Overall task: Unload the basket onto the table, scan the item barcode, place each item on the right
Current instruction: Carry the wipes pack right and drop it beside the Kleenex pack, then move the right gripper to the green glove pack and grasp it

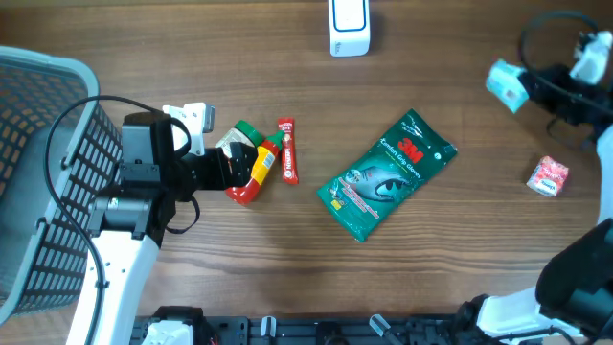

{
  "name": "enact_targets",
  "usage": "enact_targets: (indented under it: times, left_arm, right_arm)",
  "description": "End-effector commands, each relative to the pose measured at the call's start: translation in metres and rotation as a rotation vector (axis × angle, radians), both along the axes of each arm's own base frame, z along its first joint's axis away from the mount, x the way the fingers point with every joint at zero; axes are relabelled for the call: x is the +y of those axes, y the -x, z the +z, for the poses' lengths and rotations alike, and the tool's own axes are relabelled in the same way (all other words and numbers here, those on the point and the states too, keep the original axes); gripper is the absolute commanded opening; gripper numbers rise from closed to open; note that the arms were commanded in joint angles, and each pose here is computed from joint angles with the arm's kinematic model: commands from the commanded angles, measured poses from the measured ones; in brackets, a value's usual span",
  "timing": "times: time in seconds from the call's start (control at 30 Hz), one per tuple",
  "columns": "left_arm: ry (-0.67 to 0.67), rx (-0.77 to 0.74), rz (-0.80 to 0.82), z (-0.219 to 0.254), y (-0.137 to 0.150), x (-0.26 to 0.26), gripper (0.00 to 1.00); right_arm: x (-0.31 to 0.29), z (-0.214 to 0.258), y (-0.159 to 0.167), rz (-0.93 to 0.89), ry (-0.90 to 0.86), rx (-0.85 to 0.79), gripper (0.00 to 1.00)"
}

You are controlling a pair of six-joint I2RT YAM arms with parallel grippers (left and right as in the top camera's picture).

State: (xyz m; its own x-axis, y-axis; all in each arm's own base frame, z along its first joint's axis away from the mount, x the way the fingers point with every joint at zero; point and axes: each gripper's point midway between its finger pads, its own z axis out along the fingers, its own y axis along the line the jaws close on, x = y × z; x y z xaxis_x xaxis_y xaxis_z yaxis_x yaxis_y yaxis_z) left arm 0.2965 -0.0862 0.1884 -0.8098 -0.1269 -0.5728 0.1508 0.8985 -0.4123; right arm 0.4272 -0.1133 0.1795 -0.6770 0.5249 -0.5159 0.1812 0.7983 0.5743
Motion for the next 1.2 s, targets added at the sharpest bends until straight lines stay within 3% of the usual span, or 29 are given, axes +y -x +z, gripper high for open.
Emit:
enact_targets:
  times: [0.0, 0.27, 0.3, 0.33, 0.37, 0.5, 0.67, 0.73, 0.97, 1.17]
  left_arm:
    - [-0.014, -0.018, -0.010, 0.002, 0.000, 0.002, 1.00]
    - [-0.014, -0.018, -0.010, 0.002, 0.000, 0.002, 1.00]
    - [-0.014, -0.018, -0.010, 0.002, 0.000, 0.002, 1.00]
    - [-0.014, -0.018, -0.010, 0.002, 0.000, 0.002, 1.00]
    - [-0.014, -0.018, -0.010, 0.002, 0.000, 0.002, 1.00]
    - [-0.014, -0.018, -0.010, 0.002, 0.000, 0.002, 1.00]
    - [-0.014, -0.018, -0.010, 0.002, 0.000, 0.002, 1.00]
    - [-0.014, -0.018, -0.010, 0.002, 0.000, 0.002, 1.00]
    - [-0.014, -0.018, -0.010, 0.002, 0.000, 0.002, 1.00]
    - [-0.014, -0.018, -0.010, 0.002, 0.000, 0.002, 1.00]
  right_arm:
    - [-0.049, -0.053, 0.027, -0.256, -0.114, 0.131, 0.04]
    - [-0.111, -0.082, 0.070, -0.481, -0.036, 0.229, 0.04]
    - [-0.111, -0.083, 0.070, -0.504, -0.061, 0.237, 0.35]
    - [-0.107, -0.081, 0.069, -0.496, -0.089, 0.230, 0.75]
    - [-0.098, -0.076, 0.065, -0.459, -0.130, 0.207, 1.00]
    - [-0.078, -0.038, 0.058, -0.376, -0.192, 0.097, 1.00]
    - [-0.016, 0.072, 0.068, -0.222, -0.015, -0.137, 1.00]
    - [0.032, 0.087, 0.075, -0.122, 0.050, -0.145, 1.00]
    - [0.184, 0.004, 0.105, 0.204, 0.229, 0.235, 1.00]
    - [0.293, -0.064, 0.136, 0.379, -0.045, 0.584, 1.00]
